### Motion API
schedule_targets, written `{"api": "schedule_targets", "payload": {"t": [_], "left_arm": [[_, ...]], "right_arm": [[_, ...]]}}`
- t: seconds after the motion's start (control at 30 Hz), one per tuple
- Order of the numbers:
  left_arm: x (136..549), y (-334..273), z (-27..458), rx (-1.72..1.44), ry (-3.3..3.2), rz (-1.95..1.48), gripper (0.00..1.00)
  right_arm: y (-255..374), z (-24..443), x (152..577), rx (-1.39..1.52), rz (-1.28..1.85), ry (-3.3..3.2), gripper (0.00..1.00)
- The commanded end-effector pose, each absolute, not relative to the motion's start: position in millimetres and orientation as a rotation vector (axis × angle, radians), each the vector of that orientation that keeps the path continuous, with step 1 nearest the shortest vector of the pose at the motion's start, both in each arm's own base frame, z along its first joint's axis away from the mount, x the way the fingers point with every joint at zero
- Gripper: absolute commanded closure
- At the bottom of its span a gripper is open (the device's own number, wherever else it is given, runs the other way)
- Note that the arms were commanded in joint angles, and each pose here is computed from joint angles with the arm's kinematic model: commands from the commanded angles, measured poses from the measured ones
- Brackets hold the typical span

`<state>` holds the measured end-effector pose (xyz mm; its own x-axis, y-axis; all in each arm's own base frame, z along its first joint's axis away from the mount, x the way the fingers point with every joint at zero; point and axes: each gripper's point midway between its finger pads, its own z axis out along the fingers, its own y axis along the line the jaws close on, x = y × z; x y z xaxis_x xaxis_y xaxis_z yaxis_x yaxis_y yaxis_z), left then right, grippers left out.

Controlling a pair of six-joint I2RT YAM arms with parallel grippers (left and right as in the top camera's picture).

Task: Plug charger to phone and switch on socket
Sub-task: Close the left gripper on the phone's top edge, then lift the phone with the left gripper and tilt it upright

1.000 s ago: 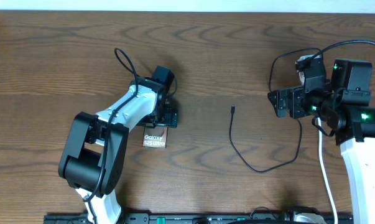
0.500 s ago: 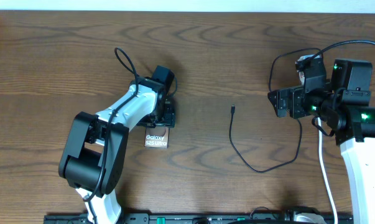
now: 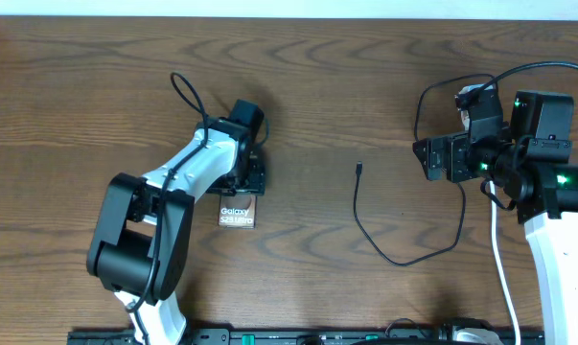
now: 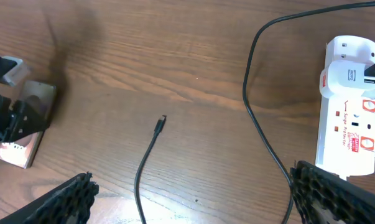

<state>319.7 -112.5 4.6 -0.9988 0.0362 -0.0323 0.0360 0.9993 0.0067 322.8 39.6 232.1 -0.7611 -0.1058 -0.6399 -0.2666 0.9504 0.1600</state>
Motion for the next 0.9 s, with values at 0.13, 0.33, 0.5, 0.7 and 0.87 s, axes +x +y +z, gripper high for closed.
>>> {"api": "schedule_targets", "payload": {"t": [0.13,0.33,0.5,0.7,0.87], "left_arm": [[336,-112,43,0.031,2.99,-0.017,0.48],[337,-113,48,0.03,2.978,-0.024,0.53],[337,-112,48,-0.005,2.98,-0.026,0.53],[338,-106,48,-0.179,2.979,-0.035,0.53],[332,-91,49,-0.443,2.994,-0.057,0.53]], "right_arm": [[43,241,325,-0.291,0.323,2.408,0.01],[43,241,325,-0.291,0.323,2.408,0.01],[43,241,325,-0.291,0.324,2.408,0.01],[43,241,325,-0.278,0.334,2.41,0.01],[43,241,325,-0.256,0.342,2.413,0.01]]}}
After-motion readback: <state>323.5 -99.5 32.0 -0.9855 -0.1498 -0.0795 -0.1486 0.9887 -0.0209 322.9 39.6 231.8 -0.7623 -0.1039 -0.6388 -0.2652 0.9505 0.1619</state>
